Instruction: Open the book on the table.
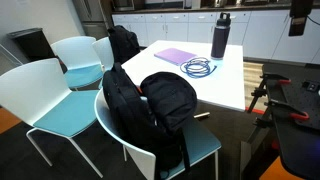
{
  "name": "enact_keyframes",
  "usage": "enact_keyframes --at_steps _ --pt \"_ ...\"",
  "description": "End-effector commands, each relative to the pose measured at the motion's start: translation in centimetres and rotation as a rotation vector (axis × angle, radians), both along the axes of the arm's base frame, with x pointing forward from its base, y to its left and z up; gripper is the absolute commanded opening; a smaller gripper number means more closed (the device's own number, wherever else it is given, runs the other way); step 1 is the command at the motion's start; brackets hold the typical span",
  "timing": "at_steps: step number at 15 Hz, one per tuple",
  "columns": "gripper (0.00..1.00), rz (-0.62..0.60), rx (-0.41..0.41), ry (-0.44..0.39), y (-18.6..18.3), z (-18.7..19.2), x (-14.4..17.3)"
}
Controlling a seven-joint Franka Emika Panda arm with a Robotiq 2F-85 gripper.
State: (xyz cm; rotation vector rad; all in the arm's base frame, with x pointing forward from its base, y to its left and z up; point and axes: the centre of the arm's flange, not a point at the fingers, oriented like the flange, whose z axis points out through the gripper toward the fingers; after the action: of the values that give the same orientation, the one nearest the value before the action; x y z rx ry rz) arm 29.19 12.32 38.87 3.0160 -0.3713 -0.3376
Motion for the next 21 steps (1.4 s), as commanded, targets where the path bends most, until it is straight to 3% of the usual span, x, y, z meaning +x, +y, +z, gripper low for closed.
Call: enact_keyframes --at_steps 1,6,9,14,21 --pt "1.0 0.0 0.0 0.0 0.0 0.0 0.0" --pt "1.0 -0.001 0.001 -0.009 -0.2 0.2 0.2" --pt "1.0 -0.04 -0.022 -0.08 -2.5 1.3 2.3" --pt "1.0 -0.123 -0.032 -0.223 -10.0 4.0 7.0" --pt "1.0 -0.165 0.015 -0.394 -21.5 6.5 11.7"
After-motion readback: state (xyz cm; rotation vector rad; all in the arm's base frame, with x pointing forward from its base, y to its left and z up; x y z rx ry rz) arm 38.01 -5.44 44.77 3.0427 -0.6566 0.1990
